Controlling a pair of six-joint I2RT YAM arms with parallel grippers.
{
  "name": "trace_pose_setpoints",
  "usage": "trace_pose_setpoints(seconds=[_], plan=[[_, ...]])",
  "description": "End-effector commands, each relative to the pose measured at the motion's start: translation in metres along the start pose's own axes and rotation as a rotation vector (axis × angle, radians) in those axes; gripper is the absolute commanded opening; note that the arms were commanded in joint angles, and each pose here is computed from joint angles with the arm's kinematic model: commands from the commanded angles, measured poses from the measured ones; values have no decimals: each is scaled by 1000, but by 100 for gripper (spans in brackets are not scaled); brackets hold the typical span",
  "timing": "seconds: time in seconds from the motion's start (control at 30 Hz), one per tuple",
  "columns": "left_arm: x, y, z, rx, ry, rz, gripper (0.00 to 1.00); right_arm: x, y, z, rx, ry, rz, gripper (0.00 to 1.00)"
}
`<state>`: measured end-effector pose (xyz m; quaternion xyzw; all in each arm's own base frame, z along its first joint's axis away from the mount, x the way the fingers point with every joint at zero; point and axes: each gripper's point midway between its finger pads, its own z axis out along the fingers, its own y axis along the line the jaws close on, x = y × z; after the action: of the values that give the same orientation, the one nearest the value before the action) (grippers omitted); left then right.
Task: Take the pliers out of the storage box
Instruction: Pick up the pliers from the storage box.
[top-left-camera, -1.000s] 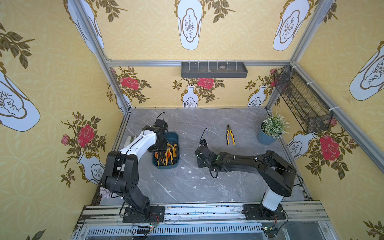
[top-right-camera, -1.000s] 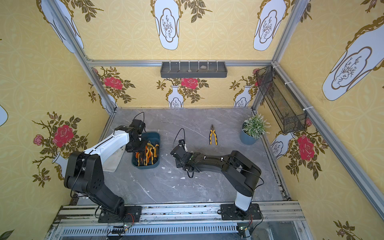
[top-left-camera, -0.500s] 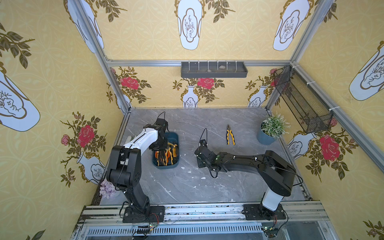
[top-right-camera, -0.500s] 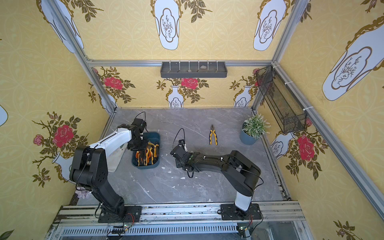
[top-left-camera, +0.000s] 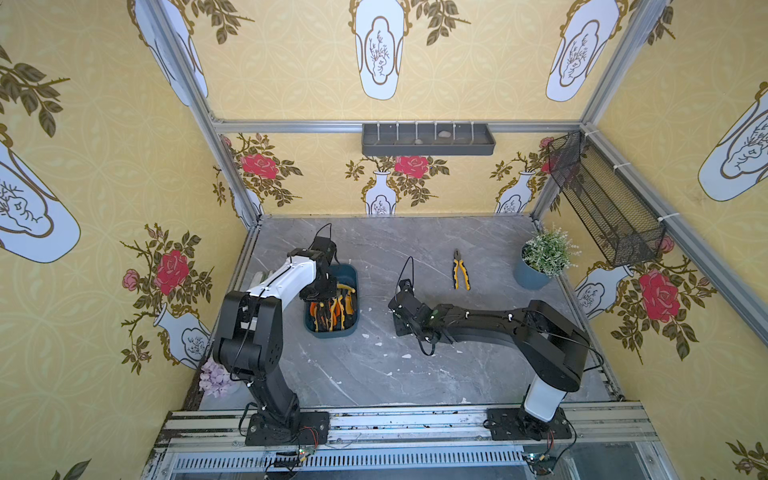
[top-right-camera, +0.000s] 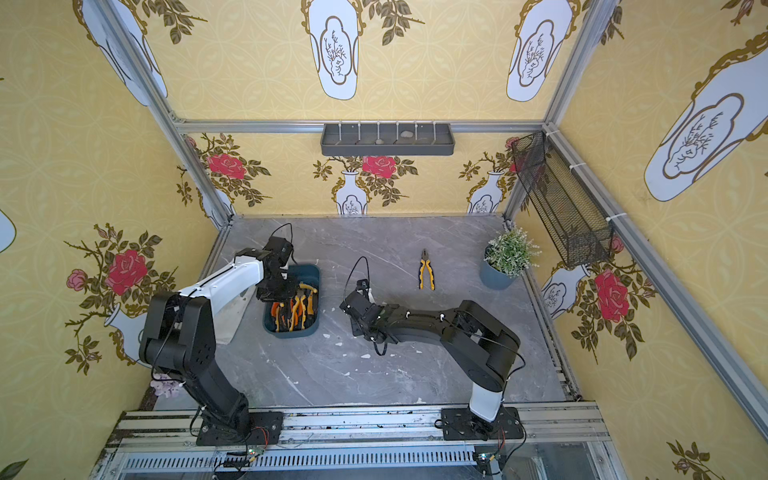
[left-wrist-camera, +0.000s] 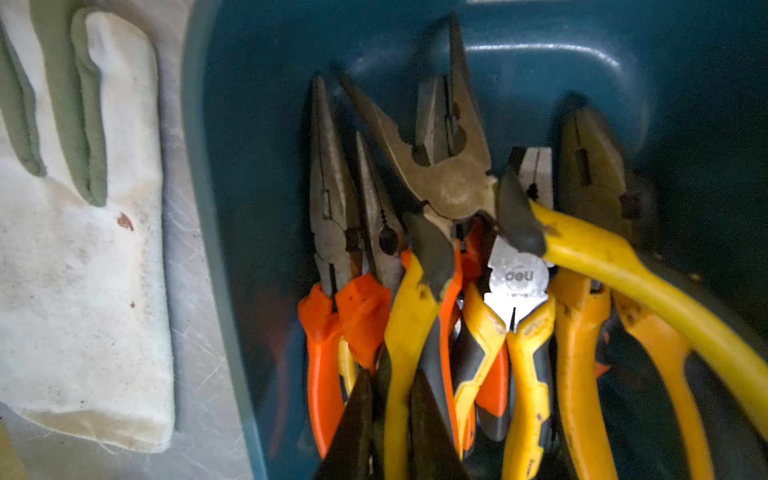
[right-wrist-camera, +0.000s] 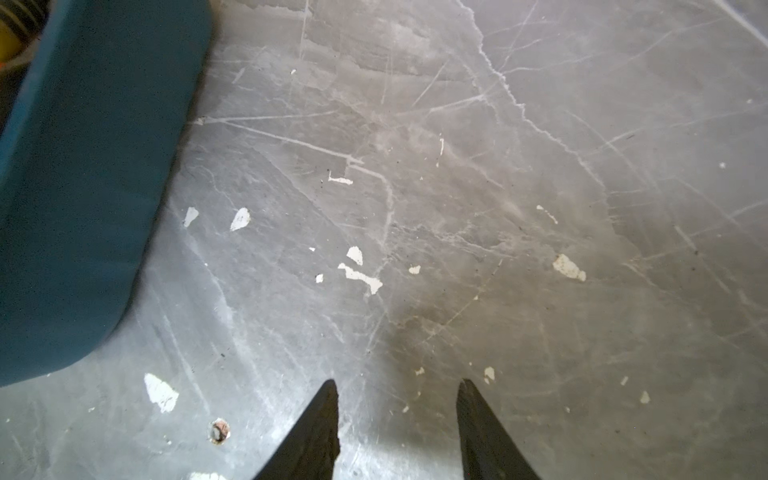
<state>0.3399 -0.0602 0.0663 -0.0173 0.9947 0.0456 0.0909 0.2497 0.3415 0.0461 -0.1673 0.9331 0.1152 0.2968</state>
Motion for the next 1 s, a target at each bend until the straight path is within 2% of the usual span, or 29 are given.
trace_pose_setpoints(seconds=[0.0, 0.07, 0.23, 0.47, 0.73, 0.8, 0.9, 0.97], plan=[[3, 1, 2, -5, 16, 4, 5, -4, -2, 0, 18, -17, 0, 48], [3, 2, 0, -9, 12, 4, 0, -4, -2, 0, 18, -17, -1, 48], [0, 5, -19, -1, -42, -6, 0, -3, -1, 2, 22, -12, -3, 48], [0, 0, -75, 9, -271, 23, 0, -10, -6, -4, 58, -2, -5, 49], [12, -32, -140, -16, -631, 128, 0, -75, -9, -69, 176, -5, -39, 56], [18, -44, -151, -1, -713, 162, 0, -99, -5, -92, 158, -12, -32, 58], [27, -61, -169, 40, -842, 205, 0, -131, 10, -121, 50, -6, -14, 63], [33, -67, -179, 61, -904, 215, 0, -149, 14, -137, 3, 5, 15, 63]])
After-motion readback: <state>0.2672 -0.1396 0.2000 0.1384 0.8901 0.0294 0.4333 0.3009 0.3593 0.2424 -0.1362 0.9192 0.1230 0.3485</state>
